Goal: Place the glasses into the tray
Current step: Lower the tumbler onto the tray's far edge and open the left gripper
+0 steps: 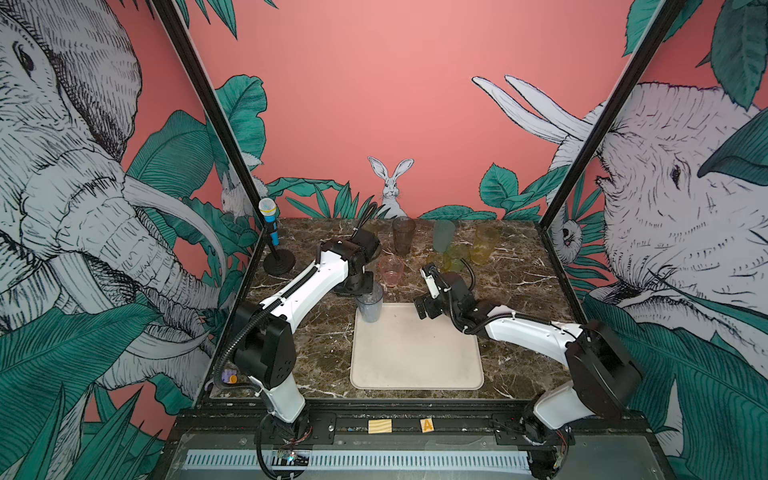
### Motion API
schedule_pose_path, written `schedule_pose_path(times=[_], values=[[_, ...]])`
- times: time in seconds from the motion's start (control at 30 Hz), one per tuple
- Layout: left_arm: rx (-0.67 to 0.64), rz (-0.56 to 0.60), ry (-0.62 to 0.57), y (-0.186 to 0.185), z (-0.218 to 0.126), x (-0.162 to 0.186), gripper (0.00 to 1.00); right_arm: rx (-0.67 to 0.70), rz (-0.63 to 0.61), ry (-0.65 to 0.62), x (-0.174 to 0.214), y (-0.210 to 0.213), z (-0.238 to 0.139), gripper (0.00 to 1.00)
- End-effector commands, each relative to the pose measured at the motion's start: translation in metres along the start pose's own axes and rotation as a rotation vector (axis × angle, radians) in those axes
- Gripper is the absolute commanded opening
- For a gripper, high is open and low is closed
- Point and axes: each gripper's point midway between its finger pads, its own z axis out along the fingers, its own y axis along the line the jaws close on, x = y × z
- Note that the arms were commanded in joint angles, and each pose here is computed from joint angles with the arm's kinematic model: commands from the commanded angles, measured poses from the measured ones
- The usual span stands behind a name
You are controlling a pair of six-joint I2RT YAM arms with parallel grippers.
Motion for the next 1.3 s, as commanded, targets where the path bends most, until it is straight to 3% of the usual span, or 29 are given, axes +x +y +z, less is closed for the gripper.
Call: schedule_pose_path(times=[0.0,0.7,1.27], values=[[0.014,-0.013,-0.03,-0.006,-0.0081,-0.0076,0.0,0.002,-0.009,-0.043,-0.0147,0.0024,-0.0053,0.99],[0.001,-0.013,-0.007,-0.0077,0.0015,-0.0065,0.0,0.007,-0.01,-0.031,-0.0145,0.0023,-0.0036,0.99],[0.024,-0.02,-0.037,-0.0113,-0.0076,-0.0128,0.29,0.009,-0.014,-0.024,-0.0134,0.0033,-0.0023,0.99]])
